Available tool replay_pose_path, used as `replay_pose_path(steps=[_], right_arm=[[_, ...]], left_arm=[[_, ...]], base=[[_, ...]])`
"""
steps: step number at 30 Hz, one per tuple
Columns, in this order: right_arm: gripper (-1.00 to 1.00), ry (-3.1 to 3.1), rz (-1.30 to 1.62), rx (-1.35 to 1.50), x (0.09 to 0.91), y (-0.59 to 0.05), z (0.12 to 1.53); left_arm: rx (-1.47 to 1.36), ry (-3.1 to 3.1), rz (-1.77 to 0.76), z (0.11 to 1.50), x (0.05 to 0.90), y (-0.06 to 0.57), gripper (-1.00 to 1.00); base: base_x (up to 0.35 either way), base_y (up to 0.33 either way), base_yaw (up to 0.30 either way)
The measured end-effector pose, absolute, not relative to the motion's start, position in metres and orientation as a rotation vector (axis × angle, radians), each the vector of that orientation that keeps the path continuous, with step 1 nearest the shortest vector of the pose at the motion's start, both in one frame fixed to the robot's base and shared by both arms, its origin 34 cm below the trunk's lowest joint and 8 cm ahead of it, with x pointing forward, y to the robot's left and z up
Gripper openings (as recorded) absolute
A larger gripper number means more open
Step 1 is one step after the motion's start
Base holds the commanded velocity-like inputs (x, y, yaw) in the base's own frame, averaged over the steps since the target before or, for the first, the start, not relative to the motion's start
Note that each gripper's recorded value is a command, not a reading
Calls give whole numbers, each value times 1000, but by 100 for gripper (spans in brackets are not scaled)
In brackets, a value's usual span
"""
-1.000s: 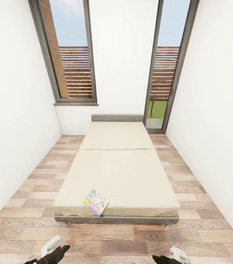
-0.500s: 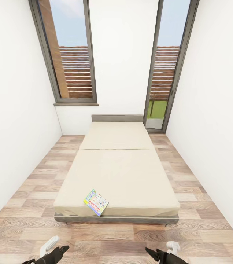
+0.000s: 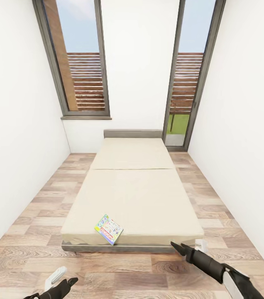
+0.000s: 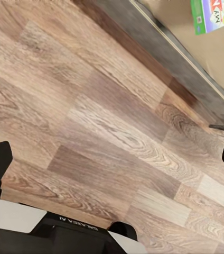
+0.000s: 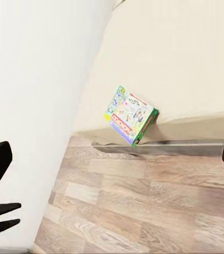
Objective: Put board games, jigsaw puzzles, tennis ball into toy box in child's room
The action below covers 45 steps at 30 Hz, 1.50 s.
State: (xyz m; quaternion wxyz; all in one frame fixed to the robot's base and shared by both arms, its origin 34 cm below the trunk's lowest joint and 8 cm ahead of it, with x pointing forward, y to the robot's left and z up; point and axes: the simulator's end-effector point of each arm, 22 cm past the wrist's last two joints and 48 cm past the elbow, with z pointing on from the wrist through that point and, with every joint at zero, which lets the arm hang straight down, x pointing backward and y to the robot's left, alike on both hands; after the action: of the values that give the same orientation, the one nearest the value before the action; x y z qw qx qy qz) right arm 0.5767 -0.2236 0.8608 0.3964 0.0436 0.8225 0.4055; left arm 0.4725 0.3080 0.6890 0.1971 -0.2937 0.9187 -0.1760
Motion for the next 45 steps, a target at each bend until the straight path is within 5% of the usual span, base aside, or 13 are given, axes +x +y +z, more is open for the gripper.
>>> replay_pose_path(steps=[20, 45], right_arm=[[100, 1922, 1226, 79, 637, -126, 997], [100, 1901, 1203, 58, 645, -123, 1023]], left_arm=[[-801, 2503, -449, 728, 524, 369, 100], [-1056, 2187, -931, 817, 619, 352, 100]], base=[[0, 0, 0], [0, 0, 0]])
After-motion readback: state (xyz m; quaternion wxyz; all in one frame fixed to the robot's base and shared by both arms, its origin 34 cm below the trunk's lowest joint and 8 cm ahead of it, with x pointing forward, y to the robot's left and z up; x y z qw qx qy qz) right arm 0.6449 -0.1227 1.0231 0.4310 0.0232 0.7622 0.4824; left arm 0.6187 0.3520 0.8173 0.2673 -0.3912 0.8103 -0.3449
